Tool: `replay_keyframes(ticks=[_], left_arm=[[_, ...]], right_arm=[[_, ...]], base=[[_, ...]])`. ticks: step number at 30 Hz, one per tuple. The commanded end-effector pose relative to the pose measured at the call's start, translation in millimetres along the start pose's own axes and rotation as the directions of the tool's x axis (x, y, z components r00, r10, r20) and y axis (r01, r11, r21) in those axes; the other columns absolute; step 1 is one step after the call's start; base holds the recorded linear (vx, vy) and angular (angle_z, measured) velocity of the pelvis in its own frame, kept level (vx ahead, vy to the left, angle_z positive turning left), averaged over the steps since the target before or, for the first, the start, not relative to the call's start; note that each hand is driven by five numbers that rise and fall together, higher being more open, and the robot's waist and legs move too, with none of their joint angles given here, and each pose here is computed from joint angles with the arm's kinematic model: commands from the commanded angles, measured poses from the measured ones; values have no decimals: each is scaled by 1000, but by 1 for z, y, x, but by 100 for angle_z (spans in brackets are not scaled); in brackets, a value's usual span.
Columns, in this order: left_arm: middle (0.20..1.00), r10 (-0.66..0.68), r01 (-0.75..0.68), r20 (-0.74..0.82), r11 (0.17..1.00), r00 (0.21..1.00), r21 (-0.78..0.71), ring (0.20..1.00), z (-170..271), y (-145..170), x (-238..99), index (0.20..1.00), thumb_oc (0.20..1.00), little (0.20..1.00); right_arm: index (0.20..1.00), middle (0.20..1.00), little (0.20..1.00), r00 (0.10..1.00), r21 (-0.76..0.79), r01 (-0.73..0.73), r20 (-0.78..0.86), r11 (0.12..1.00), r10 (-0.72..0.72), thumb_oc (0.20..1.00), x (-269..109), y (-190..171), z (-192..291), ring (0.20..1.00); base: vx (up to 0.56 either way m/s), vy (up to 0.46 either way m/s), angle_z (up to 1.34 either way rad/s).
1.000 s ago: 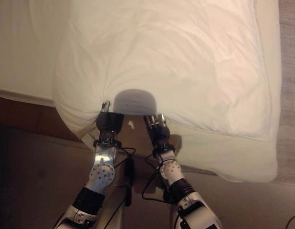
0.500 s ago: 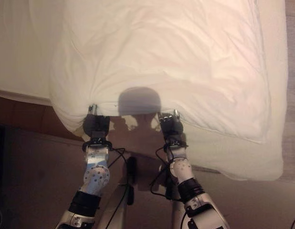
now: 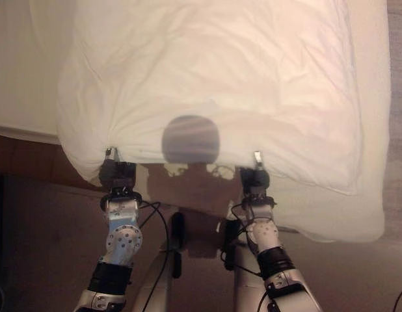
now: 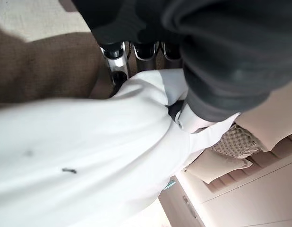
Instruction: Make the bed
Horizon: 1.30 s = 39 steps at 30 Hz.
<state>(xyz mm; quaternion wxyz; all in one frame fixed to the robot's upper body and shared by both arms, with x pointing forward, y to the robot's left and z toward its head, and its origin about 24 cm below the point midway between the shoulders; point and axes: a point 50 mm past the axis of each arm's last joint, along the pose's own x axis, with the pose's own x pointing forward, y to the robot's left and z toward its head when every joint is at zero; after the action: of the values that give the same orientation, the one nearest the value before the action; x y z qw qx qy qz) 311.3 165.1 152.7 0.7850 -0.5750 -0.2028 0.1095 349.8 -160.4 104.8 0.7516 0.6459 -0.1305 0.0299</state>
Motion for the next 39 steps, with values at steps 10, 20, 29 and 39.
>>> replay_keyframes(ticks=[10,20,29,39], left_arm=[[200,46,-89,448,993,893,75,200,99,20,3,200,200,200],[200,48,-107,459,989,887,102,200,104,21,4,200,200,200],[200,43,-97,437,990,899,102,200,100,22,3,200,200,200],[542,62,-82,347,996,936,42,542,83,30,-1,542,542,542]], right_arm=[[1000,1000,1000,950,-7,27,310,1000,-24,1000,-12,-3,77,1000],[1000,1000,1000,918,8,33,395,999,-33,1000,-10,2,97,1000],[200,200,200,932,-10,20,363,1000,-15,200,-9,4,90,200],[200,200,200,952,-12,-92,291,996,91,200,-11,17,71,200]], base=[[0,0,0],[-2,0,-1],[-2,-1,-1],[0,0,0]])
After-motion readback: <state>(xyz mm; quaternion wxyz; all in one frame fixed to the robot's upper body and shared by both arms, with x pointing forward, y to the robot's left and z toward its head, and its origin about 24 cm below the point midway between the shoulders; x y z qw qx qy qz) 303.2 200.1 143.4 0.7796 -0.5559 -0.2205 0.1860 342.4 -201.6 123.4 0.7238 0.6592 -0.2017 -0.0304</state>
